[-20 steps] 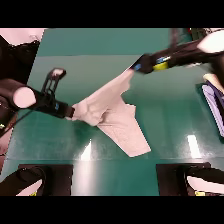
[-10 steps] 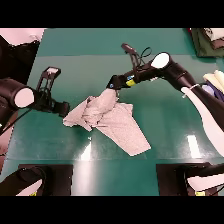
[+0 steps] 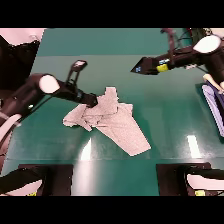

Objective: Fold the shirts.

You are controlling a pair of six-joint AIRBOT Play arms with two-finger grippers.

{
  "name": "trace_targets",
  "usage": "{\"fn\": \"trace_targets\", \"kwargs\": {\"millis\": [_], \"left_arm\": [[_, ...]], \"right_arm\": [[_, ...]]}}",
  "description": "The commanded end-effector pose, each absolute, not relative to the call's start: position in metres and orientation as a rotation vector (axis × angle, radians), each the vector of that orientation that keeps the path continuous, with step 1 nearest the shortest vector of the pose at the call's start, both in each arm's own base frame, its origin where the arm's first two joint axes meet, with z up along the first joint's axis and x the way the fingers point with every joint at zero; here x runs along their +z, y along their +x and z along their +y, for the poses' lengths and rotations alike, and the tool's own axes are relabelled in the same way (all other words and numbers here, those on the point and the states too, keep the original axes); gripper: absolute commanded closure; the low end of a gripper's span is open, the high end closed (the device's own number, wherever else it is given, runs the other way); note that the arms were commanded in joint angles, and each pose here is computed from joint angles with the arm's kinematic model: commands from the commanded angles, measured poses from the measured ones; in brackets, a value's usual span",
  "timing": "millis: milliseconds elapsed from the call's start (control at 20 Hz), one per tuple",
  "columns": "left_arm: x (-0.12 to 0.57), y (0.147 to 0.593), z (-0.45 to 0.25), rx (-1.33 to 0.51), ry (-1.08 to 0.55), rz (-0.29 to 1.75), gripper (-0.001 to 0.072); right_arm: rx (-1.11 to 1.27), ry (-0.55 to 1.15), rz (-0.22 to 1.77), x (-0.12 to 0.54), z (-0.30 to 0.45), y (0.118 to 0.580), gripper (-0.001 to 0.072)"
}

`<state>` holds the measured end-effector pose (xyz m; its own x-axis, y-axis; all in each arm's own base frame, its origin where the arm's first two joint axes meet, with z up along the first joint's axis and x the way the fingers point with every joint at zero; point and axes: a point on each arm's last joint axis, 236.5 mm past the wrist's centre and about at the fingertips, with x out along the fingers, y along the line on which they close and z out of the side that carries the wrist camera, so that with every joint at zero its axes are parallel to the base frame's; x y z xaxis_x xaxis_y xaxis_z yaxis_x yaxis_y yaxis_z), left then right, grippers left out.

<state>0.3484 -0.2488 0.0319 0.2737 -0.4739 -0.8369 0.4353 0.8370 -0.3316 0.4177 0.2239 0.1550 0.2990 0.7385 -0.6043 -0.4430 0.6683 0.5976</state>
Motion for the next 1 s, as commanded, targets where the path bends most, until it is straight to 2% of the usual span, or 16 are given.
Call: {"fn": "trace_targets", "kwargs": {"millis": [0,300,350,400,450,550,700,950], "left_arm": [[-0.011,0.353,-0.287,-0.681,-0.011,1.213,0.0065],[-0.050,0.358,-0.280,-0.571,0.031,1.309,0.0068],[-0.050,0.358,-0.278,-0.565,0.034,1.312,0.0200],[-0.051,0.357,-0.278,-0.567,0.037,1.313,0.0510],[-0.050,0.358,-0.279,-0.568,0.036,1.311,0.0671],[-0.038,0.357,-0.280,-0.580,0.047,1.312,0.0683],[0.022,0.370,-0.284,-0.648,0.117,1.201,0.0684],[0.141,0.380,-0.287,-0.708,0.126,0.917,0.0683]], "right_arm": [[0.784,0.331,0.939,0.186,0.198,0.405,0.0138],[0.802,0.298,0.892,0.215,0.194,0.383,0.0138],[0.807,0.292,0.891,0.217,0.194,0.379,0.0137],[0.813,0.285,0.892,0.220,0.194,0.375,0.0138],[0.813,0.275,0.901,0.220,0.193,0.371,0.0138],[0.747,0.223,0.977,0.203,0.178,0.363,0.0138],[0.668,0.153,1.194,0.149,0.152,0.332,0.0138],[0.600,0.250,1.485,0.032,0.141,0.256,0.0138]]}}
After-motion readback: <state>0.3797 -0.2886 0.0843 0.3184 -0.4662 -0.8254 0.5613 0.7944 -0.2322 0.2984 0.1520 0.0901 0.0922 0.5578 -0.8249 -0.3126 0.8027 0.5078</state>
